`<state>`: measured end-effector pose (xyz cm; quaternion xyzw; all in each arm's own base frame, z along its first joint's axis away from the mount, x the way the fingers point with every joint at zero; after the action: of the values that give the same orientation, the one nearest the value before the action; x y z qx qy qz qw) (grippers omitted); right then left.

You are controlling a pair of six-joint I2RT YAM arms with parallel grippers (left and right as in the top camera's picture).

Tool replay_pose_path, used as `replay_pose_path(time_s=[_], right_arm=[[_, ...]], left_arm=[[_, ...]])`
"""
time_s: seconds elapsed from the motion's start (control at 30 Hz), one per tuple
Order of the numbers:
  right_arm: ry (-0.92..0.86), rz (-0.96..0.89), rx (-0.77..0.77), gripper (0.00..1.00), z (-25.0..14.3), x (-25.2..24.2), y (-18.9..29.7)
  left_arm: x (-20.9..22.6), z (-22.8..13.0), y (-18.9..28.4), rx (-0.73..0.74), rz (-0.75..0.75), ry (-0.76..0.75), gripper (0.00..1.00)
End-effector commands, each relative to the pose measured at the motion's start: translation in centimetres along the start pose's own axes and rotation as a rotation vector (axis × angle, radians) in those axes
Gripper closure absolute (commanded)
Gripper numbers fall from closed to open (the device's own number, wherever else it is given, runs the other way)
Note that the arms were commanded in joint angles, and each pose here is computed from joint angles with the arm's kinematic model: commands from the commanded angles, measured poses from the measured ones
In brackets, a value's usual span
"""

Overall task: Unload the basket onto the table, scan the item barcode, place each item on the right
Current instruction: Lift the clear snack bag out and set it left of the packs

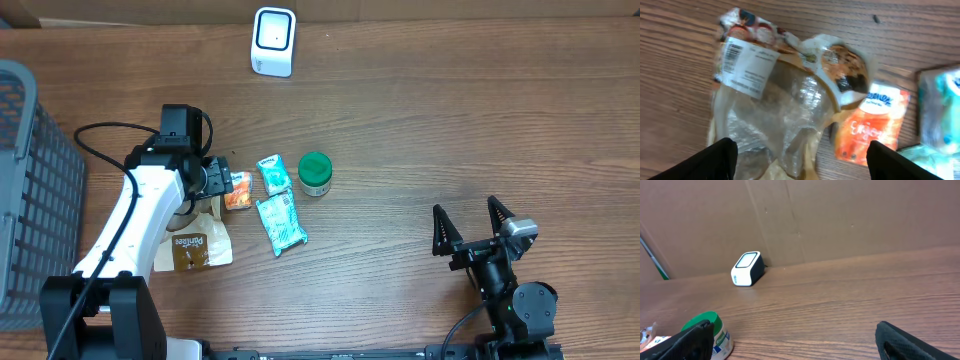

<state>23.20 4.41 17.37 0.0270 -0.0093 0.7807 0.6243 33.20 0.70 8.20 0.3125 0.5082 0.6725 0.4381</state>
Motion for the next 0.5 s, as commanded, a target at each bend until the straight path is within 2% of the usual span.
replay_pose_path(time_s=[0.0, 0.1, 0.23, 0.37, 0.47], right_arm=[[0.004, -0.001, 0.0, 0.0, -0.3, 0.0, 0.0], [0.004, -0.001, 0.0, 0.0, -0.3, 0.0, 0.0], [0.004, -0.001, 0.0, 0.0, -0.3, 0.0, 0.0], [0.004, -0.001, 0.0, 0.0, -0.3, 0.0, 0.0], [0.004, -0.001, 0.0, 0.0, -0.3, 0.0, 0.0]], left_arm=[[-2.6, 0.6, 1.2, 0.017, -0.142, -0.052, 0.13], [-3.9, 1.7, 3.3, 0.008, -0.21, -0.074, 0.1], [-4.4, 2.9, 6.5, 0.008, -0.223, -0.074, 0.09], [-4.7, 4.7, 12.1, -0.022, -0.241, -0.102, 0.09], [-4.7, 6.0, 17.5, -0.079, -0.266, -0.101, 0.0]])
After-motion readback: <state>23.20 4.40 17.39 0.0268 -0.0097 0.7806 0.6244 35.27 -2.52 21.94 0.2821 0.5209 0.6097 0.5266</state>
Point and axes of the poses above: each gripper's point midway between its finger pads, its own y axis back along the fingers, its own x axis along the line the jaws close on, z = x × y, the point moved 1 cm from there along y, back along the fingers, and after that the axes turned 10 degrees about y, right-handed, at the moved point
